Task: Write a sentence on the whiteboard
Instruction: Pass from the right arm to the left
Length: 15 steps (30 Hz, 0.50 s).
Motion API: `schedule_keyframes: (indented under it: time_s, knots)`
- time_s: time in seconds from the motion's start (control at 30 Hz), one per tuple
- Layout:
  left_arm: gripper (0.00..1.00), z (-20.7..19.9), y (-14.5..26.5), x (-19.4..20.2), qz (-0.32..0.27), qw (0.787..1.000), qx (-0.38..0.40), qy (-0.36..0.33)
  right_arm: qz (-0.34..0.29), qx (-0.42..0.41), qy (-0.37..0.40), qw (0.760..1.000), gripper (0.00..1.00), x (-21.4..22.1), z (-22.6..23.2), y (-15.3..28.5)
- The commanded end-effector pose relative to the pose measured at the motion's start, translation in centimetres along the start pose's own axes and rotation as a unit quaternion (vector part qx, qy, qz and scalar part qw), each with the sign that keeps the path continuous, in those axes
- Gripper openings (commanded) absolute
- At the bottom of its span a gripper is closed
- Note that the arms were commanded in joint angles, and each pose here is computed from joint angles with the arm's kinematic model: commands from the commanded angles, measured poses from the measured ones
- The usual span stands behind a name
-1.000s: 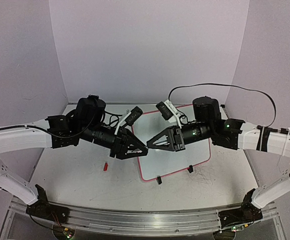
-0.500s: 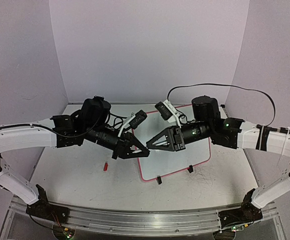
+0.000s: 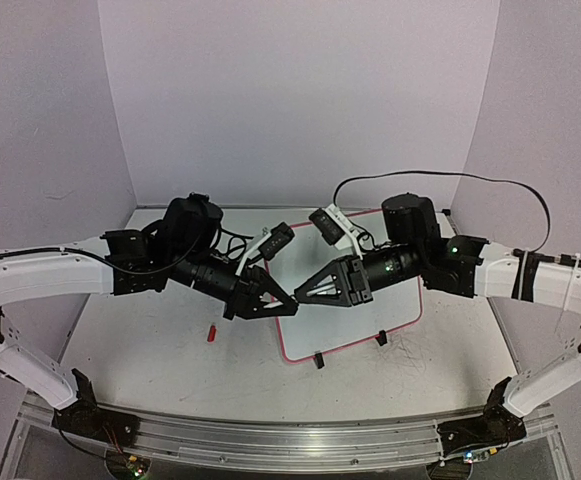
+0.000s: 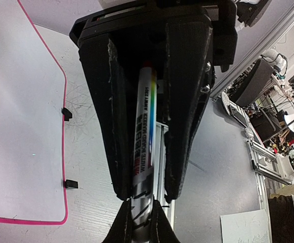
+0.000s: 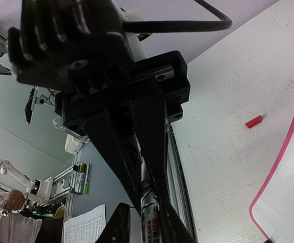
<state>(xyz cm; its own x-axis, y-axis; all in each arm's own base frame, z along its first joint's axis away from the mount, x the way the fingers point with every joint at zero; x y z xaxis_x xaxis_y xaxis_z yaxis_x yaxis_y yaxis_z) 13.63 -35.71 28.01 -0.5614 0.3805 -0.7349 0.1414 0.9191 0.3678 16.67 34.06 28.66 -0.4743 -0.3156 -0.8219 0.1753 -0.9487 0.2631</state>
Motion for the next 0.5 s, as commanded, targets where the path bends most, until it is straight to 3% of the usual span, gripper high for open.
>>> schedule_keyframes:
  time_s: [0.0, 0.13, 0.33, 0.47]
  knots:
    - [0.00, -1.3, 0.8, -2.0, -0.023, 0.999, 0.007, -0.030, -0.007, -0.015, 0.022, 1.000, 0.16, -1.3, 0.5, -0.2]
    - [0.00, -1.3, 0.8, -1.9, -0.022, 0.999, 0.007, -0.028, -0.007, -0.016, 0.023, 1.000, 0.16, -1.4, 0.5, -0.2]
    - [0.00, -1.3, 0.8, -1.8, -0.020, 0.999, 0.008, -0.028, -0.015, -0.005, 0.027, 1.000, 0.00, -2.1, 0.4, -0.2]
    - [0.00, -1.2, 0.7, -1.7, -0.020, 0.999, 0.007, -0.027, -0.017, -0.002, 0.025, 1.000, 0.15, -2.3, 0.3, -0.2]
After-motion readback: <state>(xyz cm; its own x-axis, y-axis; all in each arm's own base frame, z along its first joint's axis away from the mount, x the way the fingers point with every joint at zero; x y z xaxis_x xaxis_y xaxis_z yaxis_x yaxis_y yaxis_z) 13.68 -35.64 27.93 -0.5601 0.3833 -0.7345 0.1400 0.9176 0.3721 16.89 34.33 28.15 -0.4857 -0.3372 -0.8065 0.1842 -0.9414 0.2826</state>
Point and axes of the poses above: each gripper's point midway between its finger pads, its own y axis back along the fingers, its own z axis along the line the jaws close on, x = y × z, the point moved 5 cm from there along y, back along the fingers, and after that the axes turned 10 degrees about y, right-handed, at the moved point
